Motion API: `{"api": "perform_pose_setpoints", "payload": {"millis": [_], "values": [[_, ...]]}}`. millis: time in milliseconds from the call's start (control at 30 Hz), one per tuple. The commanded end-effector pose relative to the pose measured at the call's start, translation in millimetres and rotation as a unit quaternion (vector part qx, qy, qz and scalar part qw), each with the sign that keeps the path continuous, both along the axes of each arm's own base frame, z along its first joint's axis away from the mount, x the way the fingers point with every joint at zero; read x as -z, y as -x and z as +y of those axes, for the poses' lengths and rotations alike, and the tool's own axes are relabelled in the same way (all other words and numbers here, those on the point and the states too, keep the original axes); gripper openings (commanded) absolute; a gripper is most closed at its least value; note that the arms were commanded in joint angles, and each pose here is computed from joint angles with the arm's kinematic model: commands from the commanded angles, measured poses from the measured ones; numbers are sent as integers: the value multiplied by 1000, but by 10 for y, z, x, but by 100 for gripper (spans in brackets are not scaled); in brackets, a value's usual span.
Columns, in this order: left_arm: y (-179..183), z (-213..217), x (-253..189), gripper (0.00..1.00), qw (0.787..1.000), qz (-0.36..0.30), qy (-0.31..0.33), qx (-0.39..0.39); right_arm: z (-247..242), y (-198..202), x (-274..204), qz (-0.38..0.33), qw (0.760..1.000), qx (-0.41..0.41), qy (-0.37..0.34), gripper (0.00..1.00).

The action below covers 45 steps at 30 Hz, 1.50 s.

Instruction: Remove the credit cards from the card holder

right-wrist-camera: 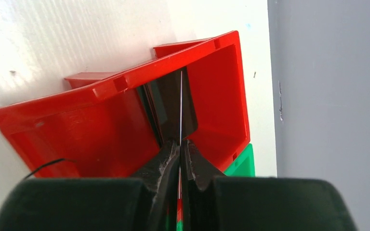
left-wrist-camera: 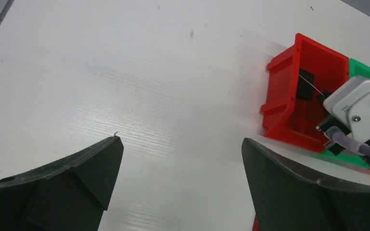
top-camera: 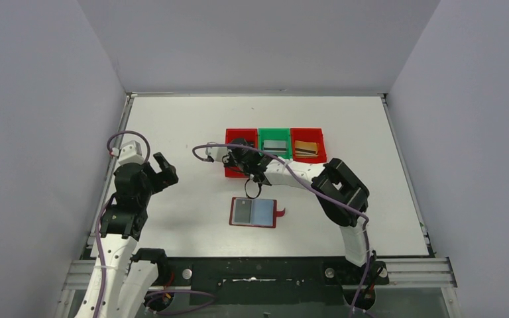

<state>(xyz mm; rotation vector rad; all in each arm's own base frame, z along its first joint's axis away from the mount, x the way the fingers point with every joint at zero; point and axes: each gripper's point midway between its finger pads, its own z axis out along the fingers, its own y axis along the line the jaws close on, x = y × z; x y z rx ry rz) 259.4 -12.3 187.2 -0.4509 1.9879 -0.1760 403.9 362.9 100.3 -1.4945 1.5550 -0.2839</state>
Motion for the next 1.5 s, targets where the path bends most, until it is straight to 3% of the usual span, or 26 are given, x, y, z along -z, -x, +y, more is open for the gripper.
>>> {"api": "perform_pose_setpoints", "payload": {"millis": [0,900,1467], "values": [[-33,22,-166,98,1000,-29,-1,-3,28,-248,-208,-47,999,13,4,0],[-19,19,-166,97,999,-31,5,-2,24,-608,34,-31,999,6,28,6],[-31,-17,-173,97,999,-33,9,7,-14,-513,201,2,999,-1,42,25]]}}
